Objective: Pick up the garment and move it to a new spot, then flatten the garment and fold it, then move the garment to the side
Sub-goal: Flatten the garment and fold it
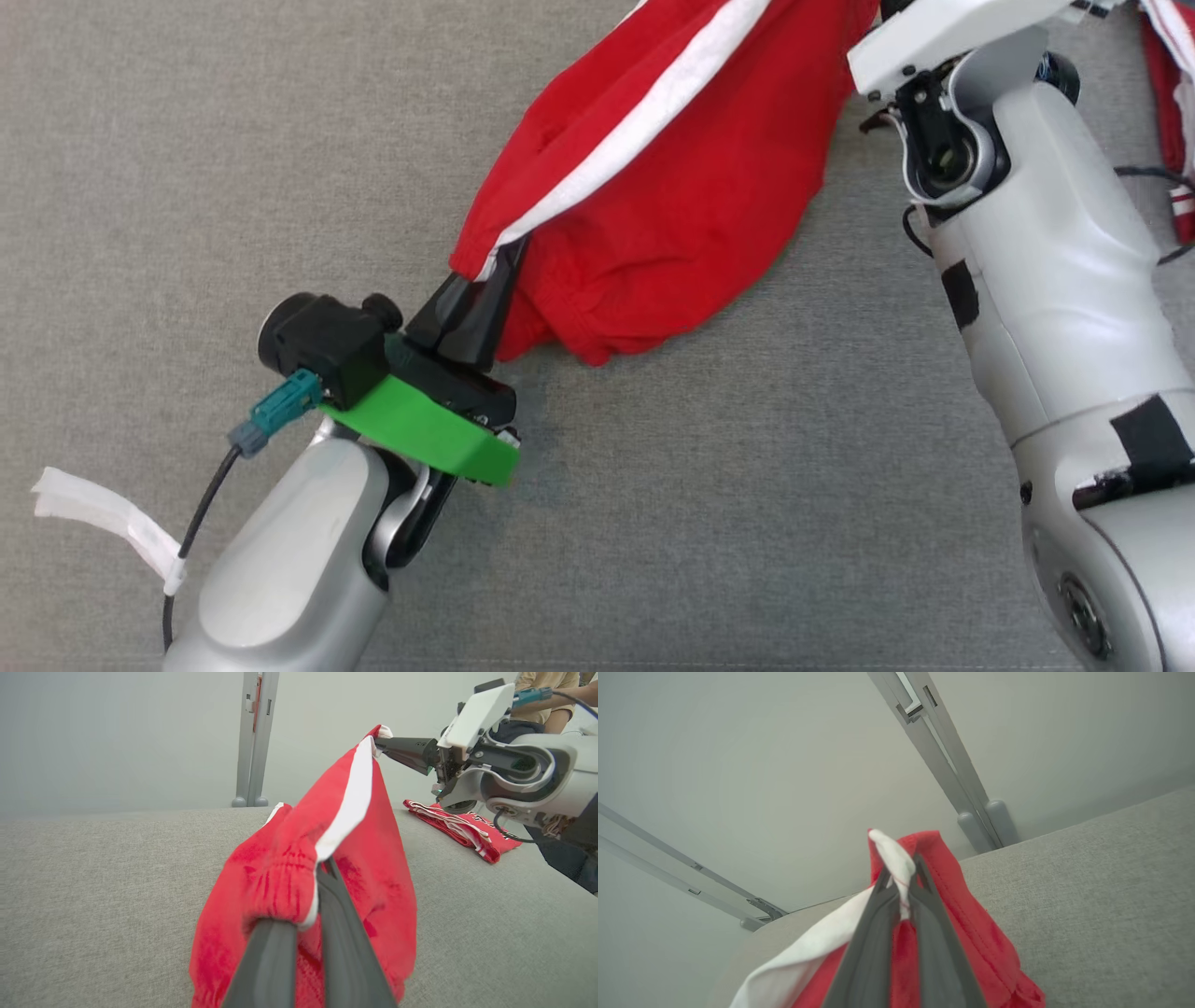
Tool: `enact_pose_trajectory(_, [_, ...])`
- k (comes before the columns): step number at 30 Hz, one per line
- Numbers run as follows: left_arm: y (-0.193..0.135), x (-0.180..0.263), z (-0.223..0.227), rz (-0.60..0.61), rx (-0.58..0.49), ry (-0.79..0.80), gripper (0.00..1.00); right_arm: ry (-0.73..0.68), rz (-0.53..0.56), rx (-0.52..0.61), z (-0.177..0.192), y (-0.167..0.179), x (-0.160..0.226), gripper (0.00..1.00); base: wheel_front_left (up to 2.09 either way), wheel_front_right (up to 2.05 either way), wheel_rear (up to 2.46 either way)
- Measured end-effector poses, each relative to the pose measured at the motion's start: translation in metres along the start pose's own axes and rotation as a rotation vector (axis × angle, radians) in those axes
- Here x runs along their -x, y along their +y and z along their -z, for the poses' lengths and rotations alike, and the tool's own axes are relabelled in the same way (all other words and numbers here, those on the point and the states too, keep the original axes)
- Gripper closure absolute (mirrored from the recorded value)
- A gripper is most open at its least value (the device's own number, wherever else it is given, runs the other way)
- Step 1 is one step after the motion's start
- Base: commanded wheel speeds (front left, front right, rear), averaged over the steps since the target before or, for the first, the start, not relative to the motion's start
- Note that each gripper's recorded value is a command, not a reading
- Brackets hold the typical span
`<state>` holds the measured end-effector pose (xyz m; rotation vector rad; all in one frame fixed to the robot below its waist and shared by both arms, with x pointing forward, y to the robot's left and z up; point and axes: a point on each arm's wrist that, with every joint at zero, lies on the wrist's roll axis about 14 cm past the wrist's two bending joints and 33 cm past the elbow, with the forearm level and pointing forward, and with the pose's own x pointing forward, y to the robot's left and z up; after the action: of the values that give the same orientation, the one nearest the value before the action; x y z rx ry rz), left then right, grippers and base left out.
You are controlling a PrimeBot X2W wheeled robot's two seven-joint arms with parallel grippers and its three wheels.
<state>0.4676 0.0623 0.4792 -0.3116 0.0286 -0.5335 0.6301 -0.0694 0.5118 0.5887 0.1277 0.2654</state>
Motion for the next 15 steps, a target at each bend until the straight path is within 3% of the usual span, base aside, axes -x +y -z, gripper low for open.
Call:
enact_pose_trajectory(11, [0.031,0.005,0.023,-0.088,0.02,0.059,1.0,0.176,-0.005,0.051,0.075,0.004,-0.038,1.0,0.0,0.0,0.0])
enact_pose_trajectory(13, [0.035,0.005,0.026,-0.1,0.024,0.067,0.96,0.19,-0.007,0.056,0.083,0.004,-0.041,0.54,0.0,0.0,0.0])
enact_pose_trajectory(14, [0.037,0.006,0.028,-0.108,0.025,0.072,0.29,0.194,-0.009,0.056,0.086,0.005,-0.043,0.0,0.0,0.0,0.0])
enact_pose_trajectory(15, [0.039,0.006,0.029,-0.113,0.025,0.075,0.0,0.2,-0.013,0.059,0.088,0.006,-0.043,0.0,0.0,0.0,0.0])
